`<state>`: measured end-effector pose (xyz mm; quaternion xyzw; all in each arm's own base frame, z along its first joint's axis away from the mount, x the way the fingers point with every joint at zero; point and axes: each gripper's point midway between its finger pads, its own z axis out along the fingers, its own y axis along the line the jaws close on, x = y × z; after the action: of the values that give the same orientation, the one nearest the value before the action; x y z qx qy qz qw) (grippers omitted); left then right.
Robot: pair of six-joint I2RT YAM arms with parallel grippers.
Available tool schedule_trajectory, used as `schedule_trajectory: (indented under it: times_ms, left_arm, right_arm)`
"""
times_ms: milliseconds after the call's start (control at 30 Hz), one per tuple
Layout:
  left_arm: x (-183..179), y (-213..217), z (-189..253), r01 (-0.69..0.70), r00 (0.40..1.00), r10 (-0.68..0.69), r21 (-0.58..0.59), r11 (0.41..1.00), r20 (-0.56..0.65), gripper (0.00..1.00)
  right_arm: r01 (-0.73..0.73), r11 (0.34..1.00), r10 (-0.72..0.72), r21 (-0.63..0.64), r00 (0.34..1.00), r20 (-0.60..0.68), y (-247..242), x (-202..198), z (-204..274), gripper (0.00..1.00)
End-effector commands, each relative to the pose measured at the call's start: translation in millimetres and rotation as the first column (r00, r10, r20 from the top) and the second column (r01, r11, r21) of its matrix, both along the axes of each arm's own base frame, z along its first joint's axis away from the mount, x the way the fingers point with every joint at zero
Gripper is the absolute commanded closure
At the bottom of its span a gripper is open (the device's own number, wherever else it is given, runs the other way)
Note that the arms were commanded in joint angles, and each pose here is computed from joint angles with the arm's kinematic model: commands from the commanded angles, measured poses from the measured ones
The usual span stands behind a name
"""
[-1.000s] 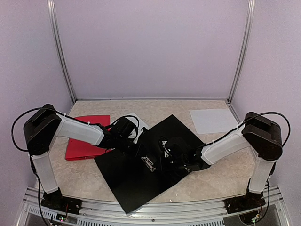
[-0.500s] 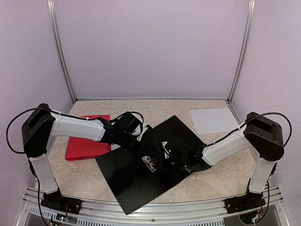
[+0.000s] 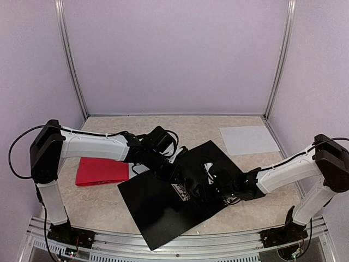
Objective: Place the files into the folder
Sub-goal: Open the spring clip on the folder.
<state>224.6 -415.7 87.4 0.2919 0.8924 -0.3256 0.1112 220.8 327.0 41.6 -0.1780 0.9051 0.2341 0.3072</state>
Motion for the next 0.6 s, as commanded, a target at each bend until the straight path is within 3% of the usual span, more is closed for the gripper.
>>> schedule_trajectory:
  times_ms: [0, 233, 433, 567]
  left_arm:
    - [-9, -13, 5, 0.023, 0.998, -0.025, -0.031, 0.999, -0.062, 0.86]
    - [-19, -8, 12, 0.074, 0.996, -0.076, -0.059, 0.996, -0.043, 0.73]
    - [-12, 19, 35, 0.011, 0.996, -0.005, -0.067, 0.998, 0.086, 0.46]
    - [-2, 31, 36, -0.055, 0.996, 0.063, -0.111, 0.992, 0.066, 0.34]
  right_arm:
    - [0.012, 0.999, -0.014, 0.031, 0.999, 0.047, -17, -3, 13, 0.47]
    - [0.032, 0.999, -0.036, 0.035, 0.993, 0.112, -44, -11, 46, 0.44]
    - [-0.013, 1.000, 0.013, 0.001, 0.987, 0.161, -30, -1, 67, 0.31]
    - [-0.033, 0.997, 0.045, -0.072, 0.984, 0.172, -11, 12, 63, 0.26]
